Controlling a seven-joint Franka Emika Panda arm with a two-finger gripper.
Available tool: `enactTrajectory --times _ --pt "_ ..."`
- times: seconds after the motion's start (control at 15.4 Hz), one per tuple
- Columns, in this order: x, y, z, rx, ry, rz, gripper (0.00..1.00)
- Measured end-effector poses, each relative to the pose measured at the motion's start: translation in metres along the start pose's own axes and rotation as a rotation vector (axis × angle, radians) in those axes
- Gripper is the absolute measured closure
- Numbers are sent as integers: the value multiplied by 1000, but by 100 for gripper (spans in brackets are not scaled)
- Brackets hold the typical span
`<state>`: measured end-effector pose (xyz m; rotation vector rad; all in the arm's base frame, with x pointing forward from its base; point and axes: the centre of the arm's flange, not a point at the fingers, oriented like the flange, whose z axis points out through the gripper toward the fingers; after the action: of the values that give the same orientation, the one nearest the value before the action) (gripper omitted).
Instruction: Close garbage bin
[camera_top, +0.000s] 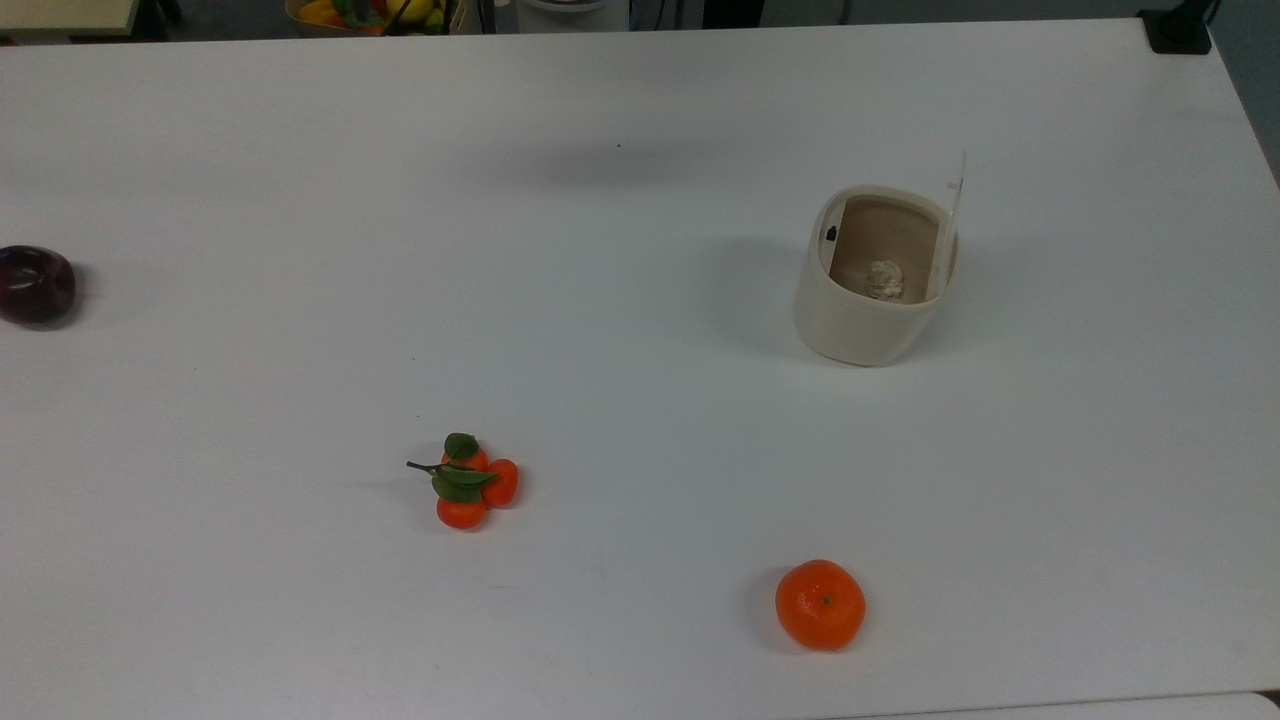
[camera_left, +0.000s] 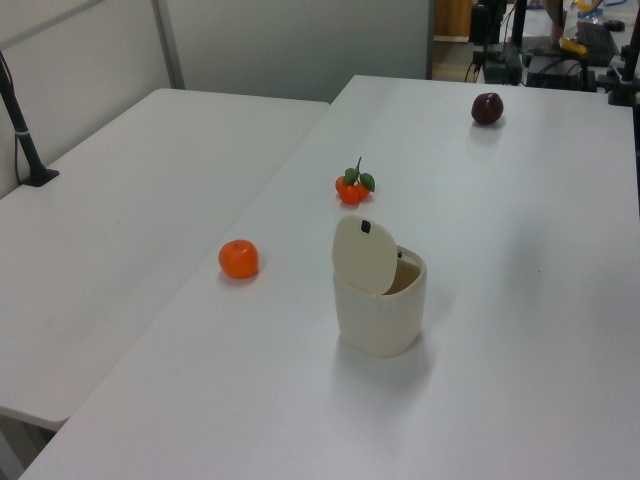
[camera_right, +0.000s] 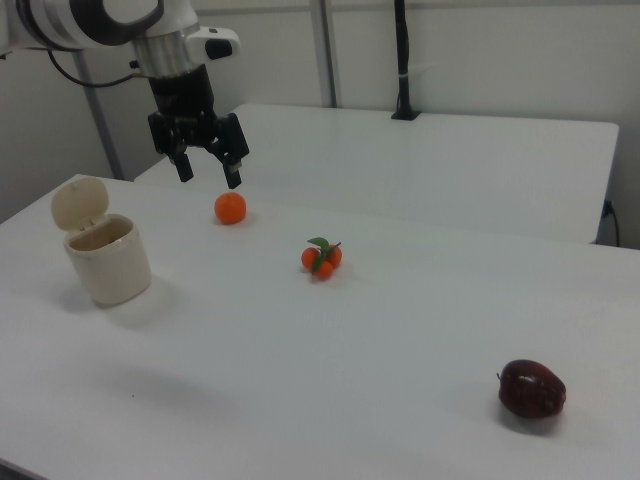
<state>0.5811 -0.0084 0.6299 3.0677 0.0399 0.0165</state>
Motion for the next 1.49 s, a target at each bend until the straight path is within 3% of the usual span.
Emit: enactTrajectory --times 1.04,1.49 --pt "-2 0 2 1 -22 0 3" --pt "-2 -1 2 1 -22 -1 84"
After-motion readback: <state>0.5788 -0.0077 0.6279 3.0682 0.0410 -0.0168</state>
